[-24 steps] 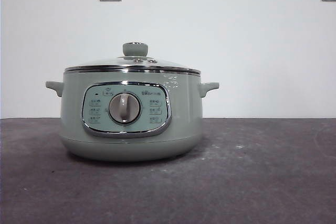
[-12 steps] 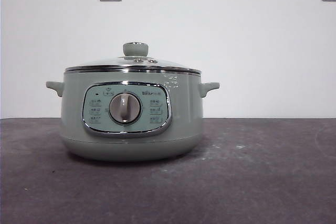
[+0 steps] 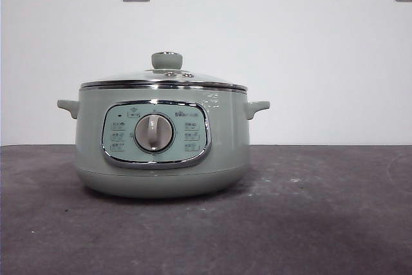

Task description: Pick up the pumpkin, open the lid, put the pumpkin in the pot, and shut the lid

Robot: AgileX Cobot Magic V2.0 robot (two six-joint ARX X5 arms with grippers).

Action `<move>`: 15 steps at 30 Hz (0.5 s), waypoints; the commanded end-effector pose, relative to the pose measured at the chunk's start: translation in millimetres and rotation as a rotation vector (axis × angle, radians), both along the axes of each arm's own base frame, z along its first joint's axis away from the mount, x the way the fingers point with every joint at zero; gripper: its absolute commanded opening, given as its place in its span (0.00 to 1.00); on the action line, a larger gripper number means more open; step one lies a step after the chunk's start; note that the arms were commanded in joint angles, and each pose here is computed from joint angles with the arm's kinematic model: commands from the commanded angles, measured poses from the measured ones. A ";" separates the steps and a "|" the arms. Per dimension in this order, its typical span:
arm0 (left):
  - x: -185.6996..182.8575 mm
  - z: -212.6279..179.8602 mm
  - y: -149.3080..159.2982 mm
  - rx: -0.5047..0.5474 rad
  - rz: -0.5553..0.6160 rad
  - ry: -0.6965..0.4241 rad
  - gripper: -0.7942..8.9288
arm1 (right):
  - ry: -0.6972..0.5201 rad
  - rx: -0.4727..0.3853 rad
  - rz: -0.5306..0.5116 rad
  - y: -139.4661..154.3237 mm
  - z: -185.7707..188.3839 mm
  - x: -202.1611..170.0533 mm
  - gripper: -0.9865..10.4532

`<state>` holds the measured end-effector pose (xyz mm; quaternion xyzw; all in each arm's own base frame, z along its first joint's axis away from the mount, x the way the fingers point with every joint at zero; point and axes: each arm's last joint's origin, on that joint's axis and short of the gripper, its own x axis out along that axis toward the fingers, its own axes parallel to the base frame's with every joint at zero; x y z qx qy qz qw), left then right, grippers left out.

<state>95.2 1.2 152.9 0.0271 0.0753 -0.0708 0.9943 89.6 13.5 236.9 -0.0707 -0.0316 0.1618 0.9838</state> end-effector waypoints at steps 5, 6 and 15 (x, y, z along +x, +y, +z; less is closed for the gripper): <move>0.6 -4.8 0.4 -0.007 0.005 0.011 0.08 | 0.075 0.124 -0.192 -5.3 -43.3 4.2 0.09; 0.6 -4.8 0.4 -0.007 0.005 0.010 0.08 | 0.081 0.124 -0.192 -5.3 -47.3 4.5 0.09; 0.6 -4.8 0.4 -0.006 0.005 0.011 0.08 | 0.136 0.120 -0.193 -5.0 -76.4 7.4 0.09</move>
